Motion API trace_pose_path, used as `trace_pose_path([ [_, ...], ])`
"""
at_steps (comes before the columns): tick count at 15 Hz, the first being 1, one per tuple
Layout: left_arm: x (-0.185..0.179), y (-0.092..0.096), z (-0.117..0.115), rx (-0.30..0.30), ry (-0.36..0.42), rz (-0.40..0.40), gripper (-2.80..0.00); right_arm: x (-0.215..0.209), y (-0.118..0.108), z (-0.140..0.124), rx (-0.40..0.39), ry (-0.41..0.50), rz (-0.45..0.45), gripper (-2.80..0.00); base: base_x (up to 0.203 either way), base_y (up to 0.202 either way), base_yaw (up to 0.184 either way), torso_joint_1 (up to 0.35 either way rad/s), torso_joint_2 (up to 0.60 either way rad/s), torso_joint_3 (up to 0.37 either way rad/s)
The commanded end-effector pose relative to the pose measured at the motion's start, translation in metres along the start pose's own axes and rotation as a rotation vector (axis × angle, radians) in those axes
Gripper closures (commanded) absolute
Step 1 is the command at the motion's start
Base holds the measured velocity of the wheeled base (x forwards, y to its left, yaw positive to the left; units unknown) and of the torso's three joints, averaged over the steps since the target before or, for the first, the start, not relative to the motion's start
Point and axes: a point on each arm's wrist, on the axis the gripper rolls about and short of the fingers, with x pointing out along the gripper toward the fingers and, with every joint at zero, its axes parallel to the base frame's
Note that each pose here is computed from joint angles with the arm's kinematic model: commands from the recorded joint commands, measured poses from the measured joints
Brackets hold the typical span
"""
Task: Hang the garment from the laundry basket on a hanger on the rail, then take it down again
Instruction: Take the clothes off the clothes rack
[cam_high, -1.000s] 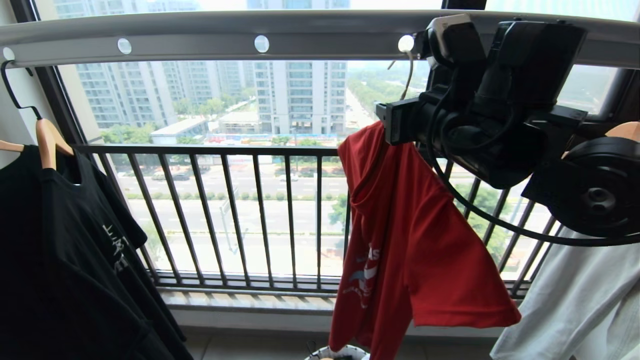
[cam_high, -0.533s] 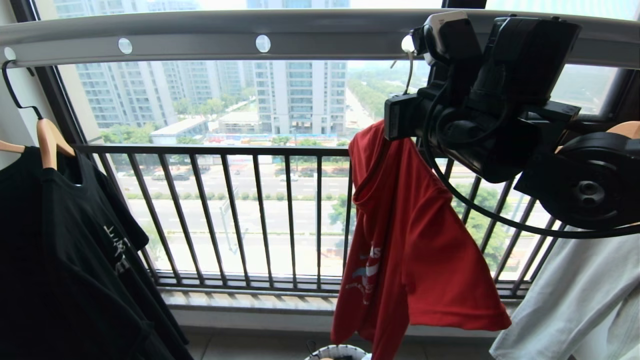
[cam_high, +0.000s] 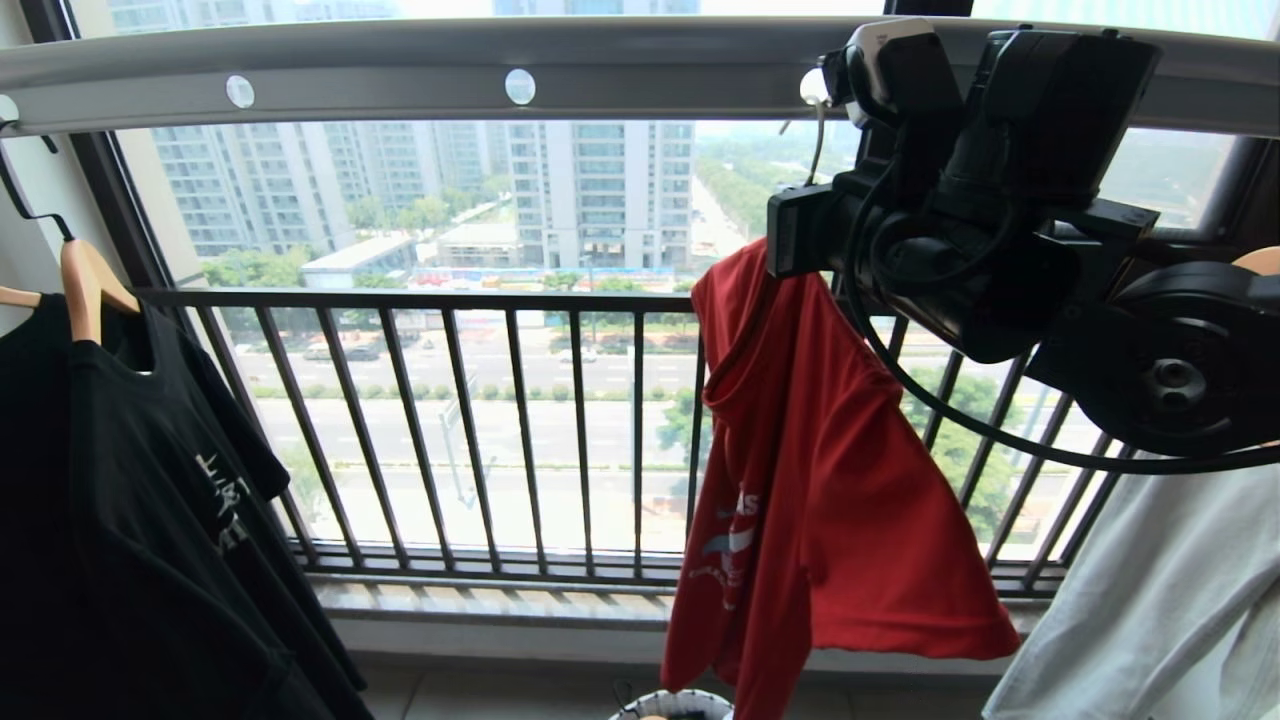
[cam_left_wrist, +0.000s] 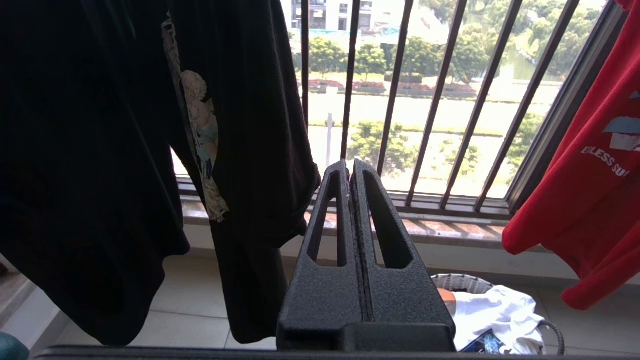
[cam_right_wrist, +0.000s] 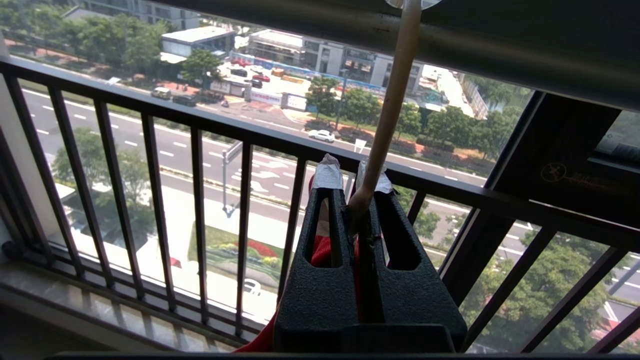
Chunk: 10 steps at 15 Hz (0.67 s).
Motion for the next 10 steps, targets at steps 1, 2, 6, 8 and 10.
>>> trace_pose_path([
  [1, 0.0001, 0.0, -0.0004, -0.001, 0.001, 0.001, 0.0, -0.0011, -0.0003, 0.0017, 0.003, -0.007, -0.002, 0.0, 0.0, 0.0, 0.0, 0.0, 0.0, 0.0],
  [2, 0.0001, 0.0, -0.0004, -0.001, 0.001, 0.001, 0.0, -0.0019, -0.0003, 0.003, 0.004, -0.01, -0.001, 0.0, 0.0, 0.0, 0.0, 0.0, 0.0, 0.0],
  [6, 0.0001, 0.0, -0.0004, -0.001, 0.001, 0.001, 0.0, -0.0046, -0.0009, 0.0057, 0.009, -0.017, -0.002, 0.0, 0.0, 0.0, 0.0, 0.0, 0.0, 0.0],
  [8, 0.0001, 0.0, -0.0004, -0.001, 0.001, 0.001, 0.0, -0.0067, -0.0019, 0.0087, 0.014, -0.027, -0.004, 0.0, 0.0, 0.0, 0.0, 0.0, 0.0, 0.0],
  [10, 0.0001, 0.0, -0.0004, -0.001, 0.001, 0.001, 0.0, -0.0098, -0.0003, 0.0105, 0.017, -0.029, -0.003, 0.0, 0.0, 0.0, 0.0, 0.0, 0.0, 0.0],
])
